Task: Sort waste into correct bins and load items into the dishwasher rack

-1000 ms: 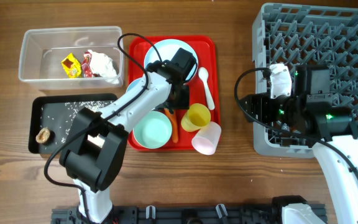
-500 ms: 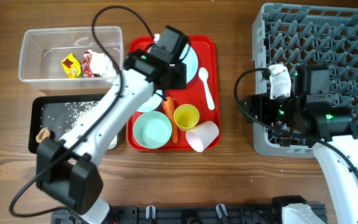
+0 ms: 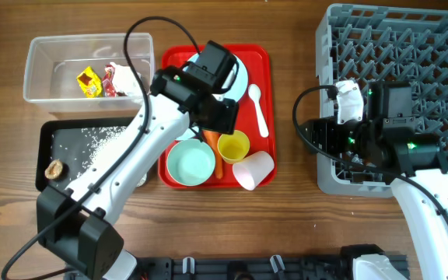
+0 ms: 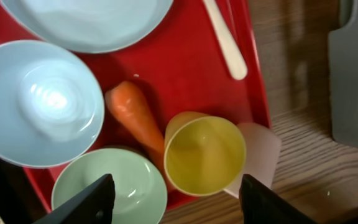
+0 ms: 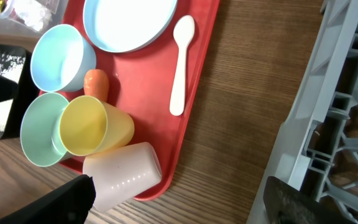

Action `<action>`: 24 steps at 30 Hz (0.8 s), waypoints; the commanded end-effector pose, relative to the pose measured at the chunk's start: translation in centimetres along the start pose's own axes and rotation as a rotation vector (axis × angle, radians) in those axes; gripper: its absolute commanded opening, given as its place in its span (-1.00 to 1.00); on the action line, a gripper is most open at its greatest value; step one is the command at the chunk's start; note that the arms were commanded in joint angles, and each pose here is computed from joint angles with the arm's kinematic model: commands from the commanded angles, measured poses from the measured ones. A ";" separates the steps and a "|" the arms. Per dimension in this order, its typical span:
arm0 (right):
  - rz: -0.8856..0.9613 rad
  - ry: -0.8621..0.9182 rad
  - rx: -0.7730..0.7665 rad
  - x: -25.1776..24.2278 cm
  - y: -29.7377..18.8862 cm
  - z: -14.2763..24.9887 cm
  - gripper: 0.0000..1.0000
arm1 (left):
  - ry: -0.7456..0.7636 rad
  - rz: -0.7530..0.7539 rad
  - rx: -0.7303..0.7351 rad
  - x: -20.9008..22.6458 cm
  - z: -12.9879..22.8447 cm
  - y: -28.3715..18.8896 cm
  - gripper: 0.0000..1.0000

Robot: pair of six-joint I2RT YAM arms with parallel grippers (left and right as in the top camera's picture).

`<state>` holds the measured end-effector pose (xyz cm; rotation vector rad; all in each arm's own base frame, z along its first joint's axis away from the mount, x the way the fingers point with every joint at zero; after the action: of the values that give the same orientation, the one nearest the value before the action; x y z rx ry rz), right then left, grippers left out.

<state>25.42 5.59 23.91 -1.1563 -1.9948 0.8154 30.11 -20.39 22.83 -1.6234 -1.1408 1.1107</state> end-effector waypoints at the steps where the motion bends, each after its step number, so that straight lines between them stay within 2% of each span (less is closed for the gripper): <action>1: -0.022 0.000 -0.001 0.3 0.1 -0.2 0.79 | 0.019 0.029 0.071 -0.1 0.7 2.5 0.25; 9: -0.010 -0.003 0.000 0.1 0.1 -0.2 0.79 | 0.005 -0.001 0.189 0.4 1.4 7.0 0.19; 12: -0.010 -0.002 0.000 0.1 0.1 -0.2 0.78 | 0.001 0.004 0.222 0.3 1.6 8.0 0.09; 20: -0.011 0.007 0.004 0.2 0.1 -0.1 0.79 | 0.001 0.004 0.221 0.3 1.5 8.7 -0.62; 24: -0.011 0.010 0.005 0.2 0.1 -0.1 0.79 | 0.001 0.002 0.224 0.7 2.0 9.8 -0.75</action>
<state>25.40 5.59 23.90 -1.1559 -1.9939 0.8155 30.93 -21.93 14.60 -1.4858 -1.0022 1.1829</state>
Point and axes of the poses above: each gripper's point midway between its finger pads, its own y axis out along the fingers, its own x axis along the line the jaws close on, z = x × y, the point moved 7 cm from there along -y, back along the fingers, and after that the axes turned 6 degrees about -y, right-handed, at the moved point
